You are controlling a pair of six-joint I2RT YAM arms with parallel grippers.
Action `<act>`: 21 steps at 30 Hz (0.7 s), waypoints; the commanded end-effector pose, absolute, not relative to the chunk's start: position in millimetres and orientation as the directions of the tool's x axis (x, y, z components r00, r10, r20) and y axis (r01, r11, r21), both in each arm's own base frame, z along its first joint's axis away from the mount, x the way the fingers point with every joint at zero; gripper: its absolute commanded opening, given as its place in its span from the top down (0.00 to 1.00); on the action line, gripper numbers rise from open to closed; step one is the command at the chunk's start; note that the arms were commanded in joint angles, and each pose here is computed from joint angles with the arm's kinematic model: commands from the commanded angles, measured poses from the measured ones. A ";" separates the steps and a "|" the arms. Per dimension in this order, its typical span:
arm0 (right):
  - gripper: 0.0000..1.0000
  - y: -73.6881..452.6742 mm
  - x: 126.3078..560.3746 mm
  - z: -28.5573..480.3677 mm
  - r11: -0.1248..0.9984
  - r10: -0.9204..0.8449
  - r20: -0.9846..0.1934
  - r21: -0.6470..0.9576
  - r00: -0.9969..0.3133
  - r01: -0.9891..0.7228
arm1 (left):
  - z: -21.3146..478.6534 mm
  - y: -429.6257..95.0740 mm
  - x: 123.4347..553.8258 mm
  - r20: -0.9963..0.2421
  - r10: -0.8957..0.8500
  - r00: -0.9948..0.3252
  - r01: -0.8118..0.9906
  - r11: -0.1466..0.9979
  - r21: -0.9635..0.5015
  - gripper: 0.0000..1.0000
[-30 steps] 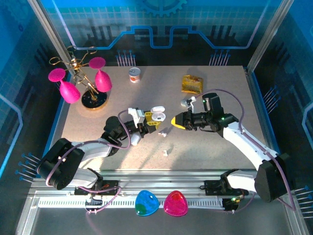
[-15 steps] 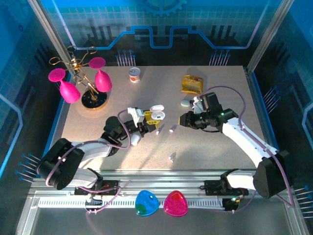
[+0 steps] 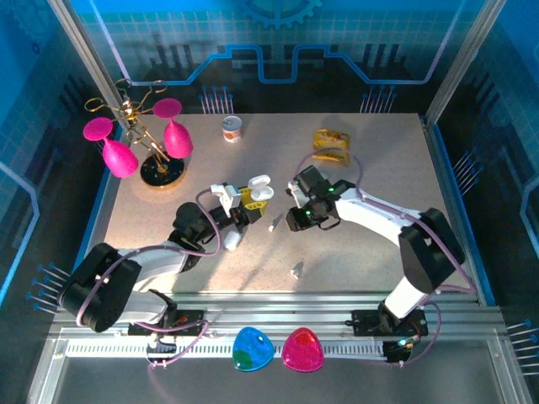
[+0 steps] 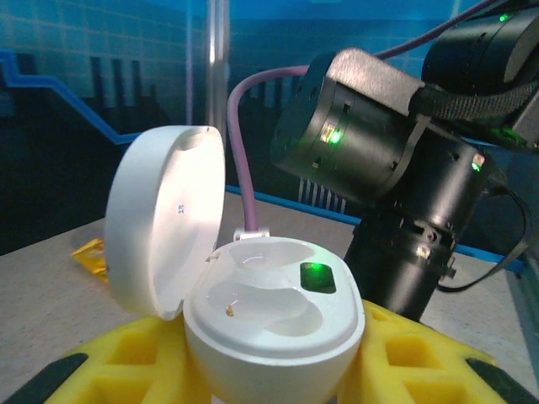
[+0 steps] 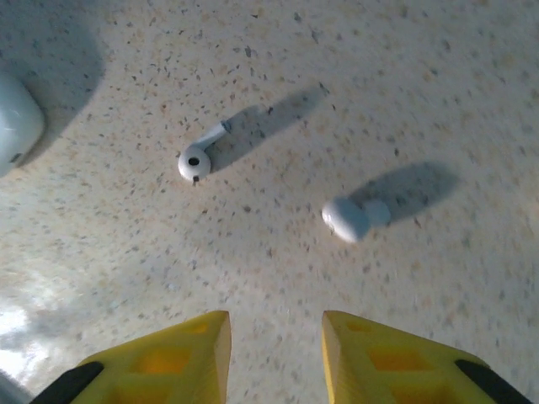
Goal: Insert the wireless bluetooth earbuds into the charging case
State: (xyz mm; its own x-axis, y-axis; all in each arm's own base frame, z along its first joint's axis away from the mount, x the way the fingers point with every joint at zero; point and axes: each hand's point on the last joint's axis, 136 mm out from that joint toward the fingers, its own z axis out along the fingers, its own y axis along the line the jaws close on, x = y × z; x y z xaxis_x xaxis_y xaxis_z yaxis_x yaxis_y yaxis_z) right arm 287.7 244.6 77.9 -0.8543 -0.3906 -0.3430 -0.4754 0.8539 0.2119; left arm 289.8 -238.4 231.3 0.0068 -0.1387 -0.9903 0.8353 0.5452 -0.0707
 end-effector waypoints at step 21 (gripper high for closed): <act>0.74 250.2 316.0 30.7 0.659 -0.752 -0.121 -0.189 -0.648 -0.728 | 246.4 -208.4 288.1 -0.994 -0.096 0.056 0.760 0.649 -0.020 0.76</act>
State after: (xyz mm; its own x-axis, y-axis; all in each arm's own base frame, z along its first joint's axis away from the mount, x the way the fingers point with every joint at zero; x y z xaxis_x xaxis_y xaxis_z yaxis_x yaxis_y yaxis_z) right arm 318.8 252.1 32.2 -0.6690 -0.7241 -0.1678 -0.7075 0.6896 -0.1545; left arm 287.7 -213.5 238.5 0.0191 -0.0954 -0.9953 0.7733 0.6324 -0.0458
